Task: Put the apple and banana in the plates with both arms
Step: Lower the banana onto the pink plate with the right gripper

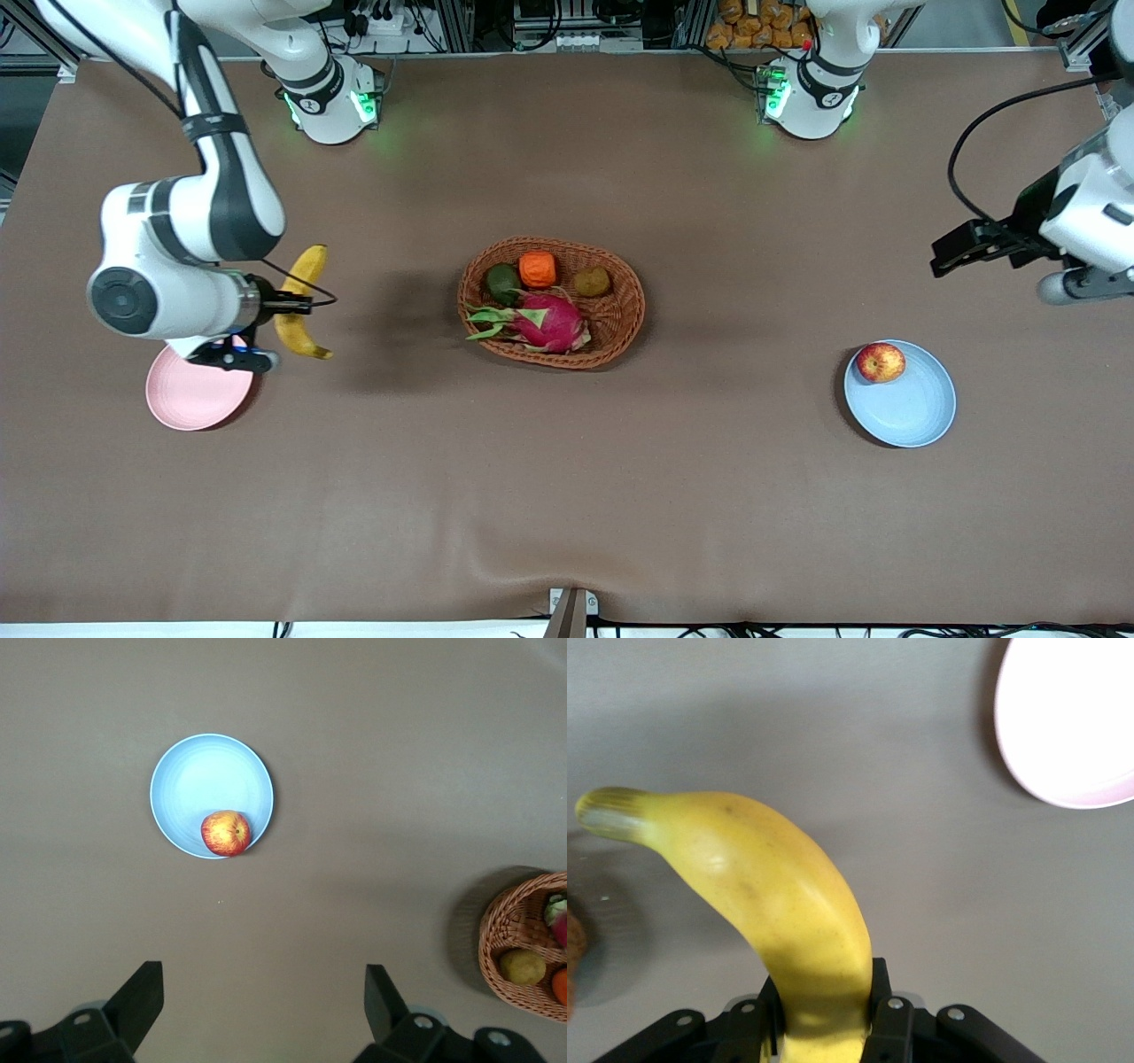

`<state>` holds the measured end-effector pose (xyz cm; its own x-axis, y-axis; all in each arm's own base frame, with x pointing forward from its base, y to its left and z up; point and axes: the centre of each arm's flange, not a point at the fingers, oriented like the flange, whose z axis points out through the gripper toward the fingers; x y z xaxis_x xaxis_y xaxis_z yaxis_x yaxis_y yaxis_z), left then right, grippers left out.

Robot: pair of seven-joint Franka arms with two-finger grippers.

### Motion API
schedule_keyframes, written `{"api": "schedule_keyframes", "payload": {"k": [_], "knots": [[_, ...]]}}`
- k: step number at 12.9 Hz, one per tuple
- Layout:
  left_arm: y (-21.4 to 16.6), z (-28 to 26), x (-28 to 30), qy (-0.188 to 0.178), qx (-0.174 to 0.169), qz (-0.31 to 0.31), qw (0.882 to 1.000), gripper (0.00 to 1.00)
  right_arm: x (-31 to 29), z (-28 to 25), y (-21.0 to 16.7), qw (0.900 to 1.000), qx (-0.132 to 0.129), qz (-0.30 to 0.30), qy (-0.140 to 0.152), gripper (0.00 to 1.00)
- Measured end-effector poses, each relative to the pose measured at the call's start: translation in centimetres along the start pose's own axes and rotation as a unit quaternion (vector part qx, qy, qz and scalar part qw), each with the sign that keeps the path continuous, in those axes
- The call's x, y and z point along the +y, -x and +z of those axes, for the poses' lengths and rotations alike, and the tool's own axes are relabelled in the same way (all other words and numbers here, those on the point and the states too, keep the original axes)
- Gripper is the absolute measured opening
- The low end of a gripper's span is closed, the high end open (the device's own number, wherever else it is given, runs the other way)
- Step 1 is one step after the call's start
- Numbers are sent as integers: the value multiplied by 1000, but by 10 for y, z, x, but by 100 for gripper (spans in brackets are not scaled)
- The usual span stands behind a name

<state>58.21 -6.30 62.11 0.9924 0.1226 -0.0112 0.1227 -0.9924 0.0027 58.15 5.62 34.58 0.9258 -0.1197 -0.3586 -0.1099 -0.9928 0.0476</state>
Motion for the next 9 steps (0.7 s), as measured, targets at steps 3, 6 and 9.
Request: {"api": "schedule_keyframes", "payload": {"k": [3, 6, 9], "knots": [[9, -20, 4, 0, 18, 7, 1000, 100, 32, 3, -9, 1000, 7, -7, -2, 39], [31, -44, 20, -4, 31, 24, 999, 100, 79, 14, -23, 1000, 3, 0, 10, 39], [43, -49, 15, -14, 11, 24, 1000, 100, 139, 31, -37, 1000, -8, -9, -4, 39]]}}
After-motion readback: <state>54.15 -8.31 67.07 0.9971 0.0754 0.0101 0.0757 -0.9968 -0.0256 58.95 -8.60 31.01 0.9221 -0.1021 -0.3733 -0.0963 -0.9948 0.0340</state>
